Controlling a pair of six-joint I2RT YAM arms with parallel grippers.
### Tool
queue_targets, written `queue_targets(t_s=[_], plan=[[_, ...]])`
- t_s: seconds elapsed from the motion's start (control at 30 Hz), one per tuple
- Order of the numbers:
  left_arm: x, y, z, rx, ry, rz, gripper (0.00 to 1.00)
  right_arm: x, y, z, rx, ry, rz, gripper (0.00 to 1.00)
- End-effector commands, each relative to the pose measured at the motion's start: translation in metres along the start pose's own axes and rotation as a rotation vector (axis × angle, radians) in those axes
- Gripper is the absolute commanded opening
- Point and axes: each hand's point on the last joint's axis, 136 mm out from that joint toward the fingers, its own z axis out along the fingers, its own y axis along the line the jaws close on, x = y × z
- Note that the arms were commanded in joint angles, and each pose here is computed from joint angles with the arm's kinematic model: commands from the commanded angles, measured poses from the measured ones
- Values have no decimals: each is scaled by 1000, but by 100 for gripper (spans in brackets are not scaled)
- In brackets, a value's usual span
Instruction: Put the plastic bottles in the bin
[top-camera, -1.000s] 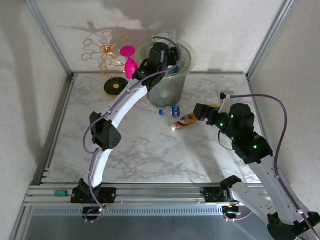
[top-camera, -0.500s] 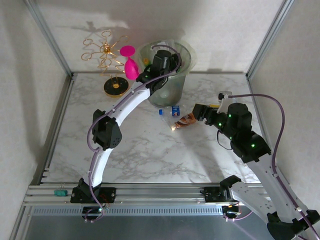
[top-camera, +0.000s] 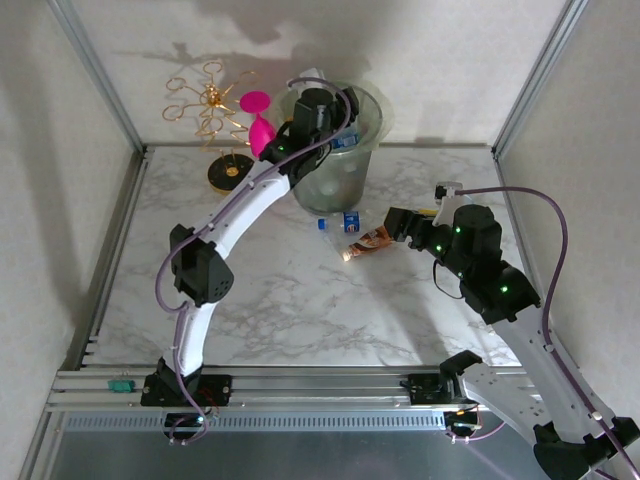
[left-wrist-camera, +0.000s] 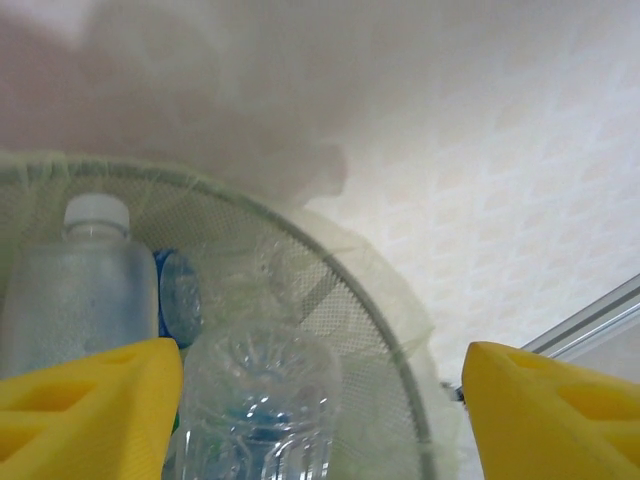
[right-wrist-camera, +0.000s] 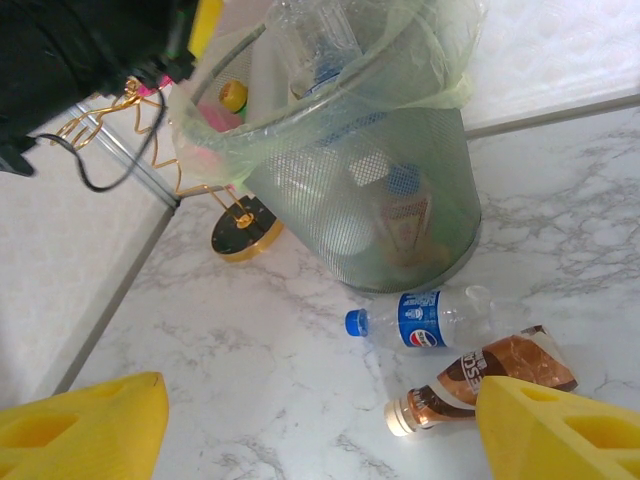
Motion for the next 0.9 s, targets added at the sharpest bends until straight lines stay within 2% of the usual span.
queue_targets(t_s=[0.0,0.1,0.2,0.37,0.5,0.67,0.87], plan=[[-39,-21,-20,77,-71,-3,69,-2,5,1,-20,-4,3,80],[-35,-31,-10,139,-38,22,63,-1,6,3,-22,4,6,80],[-9,-51,6,268,66,39,55,0,6,3,-24,8,9,80],[36,-68,15,458,198,-4,50,3,3,1,-13,12,10,80],[55,-47,33,420,248,-43,49,7,1,1,-8,23,12,80],[56,-11,48,308,259,-73,48,10,-1,4,-5,27,15,80],[59,-15,38,322,287,-19,50,6,2,9,-9,24,21,80]])
